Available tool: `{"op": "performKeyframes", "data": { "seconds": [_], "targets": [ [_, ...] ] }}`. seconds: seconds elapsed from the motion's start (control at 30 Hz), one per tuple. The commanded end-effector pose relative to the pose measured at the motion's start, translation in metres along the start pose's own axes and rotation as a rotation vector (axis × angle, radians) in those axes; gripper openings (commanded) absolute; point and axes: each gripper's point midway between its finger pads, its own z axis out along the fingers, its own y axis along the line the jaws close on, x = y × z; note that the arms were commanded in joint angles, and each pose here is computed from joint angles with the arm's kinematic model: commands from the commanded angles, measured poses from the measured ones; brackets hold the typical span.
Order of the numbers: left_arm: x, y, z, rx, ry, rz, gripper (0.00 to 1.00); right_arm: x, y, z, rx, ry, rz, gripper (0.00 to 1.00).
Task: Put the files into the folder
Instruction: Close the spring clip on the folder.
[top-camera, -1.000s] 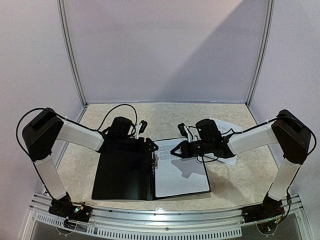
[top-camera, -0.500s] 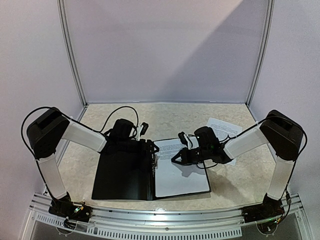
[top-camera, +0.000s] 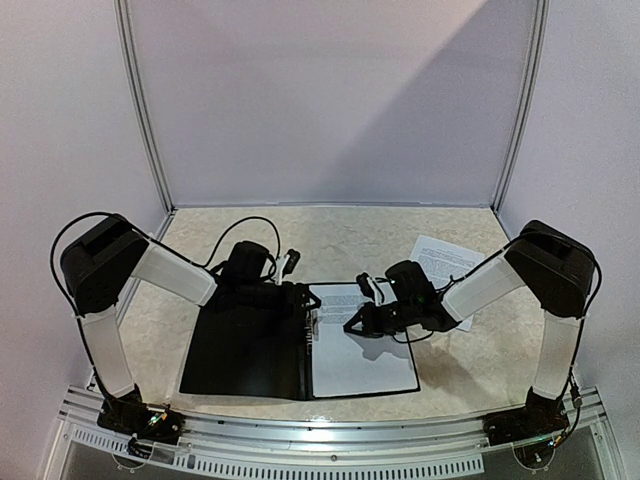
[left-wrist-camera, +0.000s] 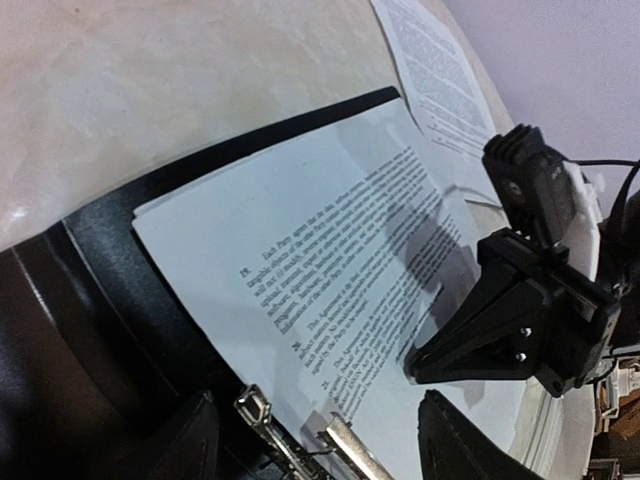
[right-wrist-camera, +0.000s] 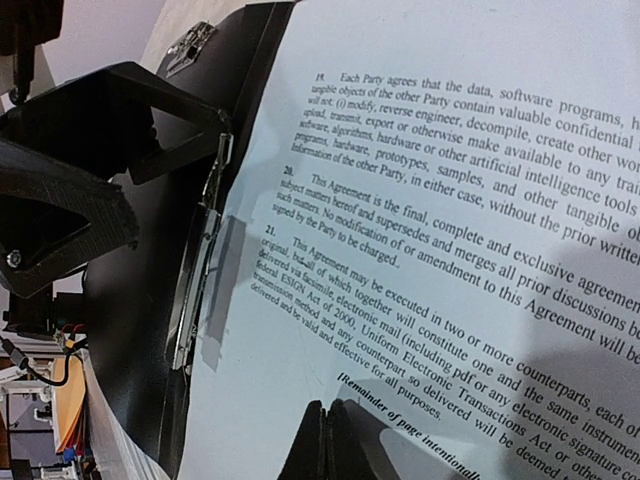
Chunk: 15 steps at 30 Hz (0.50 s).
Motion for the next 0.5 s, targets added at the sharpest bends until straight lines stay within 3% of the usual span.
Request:
{"op": "performKeyframes", "data": {
  "seconds": [0.0, 0.47],
  "targets": [
    [-0.006, -0.012, 0.002, 0.072, -0.016, 0.007, 0.68, 0.011, -0.017, 0.005, 0.024, 0.031, 0.034, 0.0],
    [-0.011, -0.026, 0.0, 0.14, -0.032, 0.018, 0.65, 0.017, -0.023, 0.008, 0.033, 0.045, 0.054, 0.0]
  ]
}}
